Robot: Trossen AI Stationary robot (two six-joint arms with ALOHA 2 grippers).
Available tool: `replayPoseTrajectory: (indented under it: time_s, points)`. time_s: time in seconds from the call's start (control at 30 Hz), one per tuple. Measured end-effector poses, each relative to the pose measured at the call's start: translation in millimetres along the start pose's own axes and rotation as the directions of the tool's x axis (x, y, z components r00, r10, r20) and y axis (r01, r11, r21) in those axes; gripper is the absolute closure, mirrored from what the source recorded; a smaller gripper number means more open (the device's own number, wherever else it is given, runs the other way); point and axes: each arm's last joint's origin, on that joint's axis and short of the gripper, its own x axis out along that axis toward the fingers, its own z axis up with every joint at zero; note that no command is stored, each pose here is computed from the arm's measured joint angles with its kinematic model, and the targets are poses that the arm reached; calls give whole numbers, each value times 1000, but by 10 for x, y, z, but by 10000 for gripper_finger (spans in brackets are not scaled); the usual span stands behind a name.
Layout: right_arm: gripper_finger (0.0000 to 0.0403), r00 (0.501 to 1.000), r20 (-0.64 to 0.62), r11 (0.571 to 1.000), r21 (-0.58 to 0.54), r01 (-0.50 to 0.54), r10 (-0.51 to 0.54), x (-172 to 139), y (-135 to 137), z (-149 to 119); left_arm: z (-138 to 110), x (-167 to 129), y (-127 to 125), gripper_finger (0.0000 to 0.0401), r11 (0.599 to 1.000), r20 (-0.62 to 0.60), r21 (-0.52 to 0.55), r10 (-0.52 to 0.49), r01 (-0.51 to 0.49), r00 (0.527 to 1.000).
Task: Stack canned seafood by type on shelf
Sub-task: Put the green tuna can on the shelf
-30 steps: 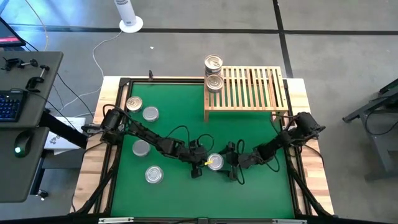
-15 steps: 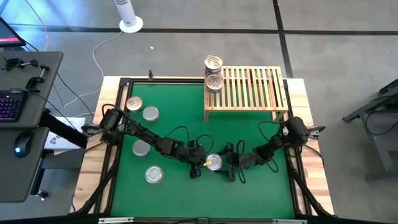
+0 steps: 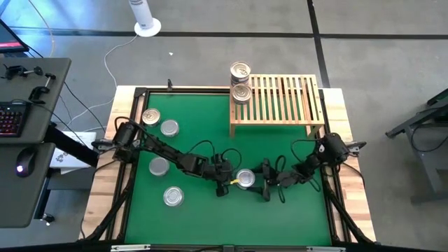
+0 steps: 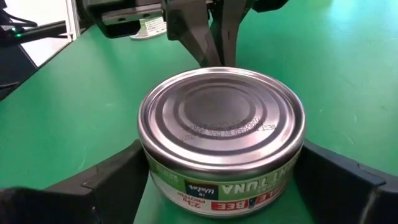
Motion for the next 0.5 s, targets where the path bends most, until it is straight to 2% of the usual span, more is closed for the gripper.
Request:
replayPoseTrajectory:
  time_s: [0.27, 0.5]
  points:
    - [46, 1000, -2, 1000, -5, 24, -24, -164, -2, 44, -32, -1, 17, 401, 1000, -30, 6, 8, -8, 1000]
    - [46, 995, -85, 996, -65, 56, -62, -189, 24, 135, -19, 1, 7, 401, 1000, -9, 12, -7, 7, 1000]
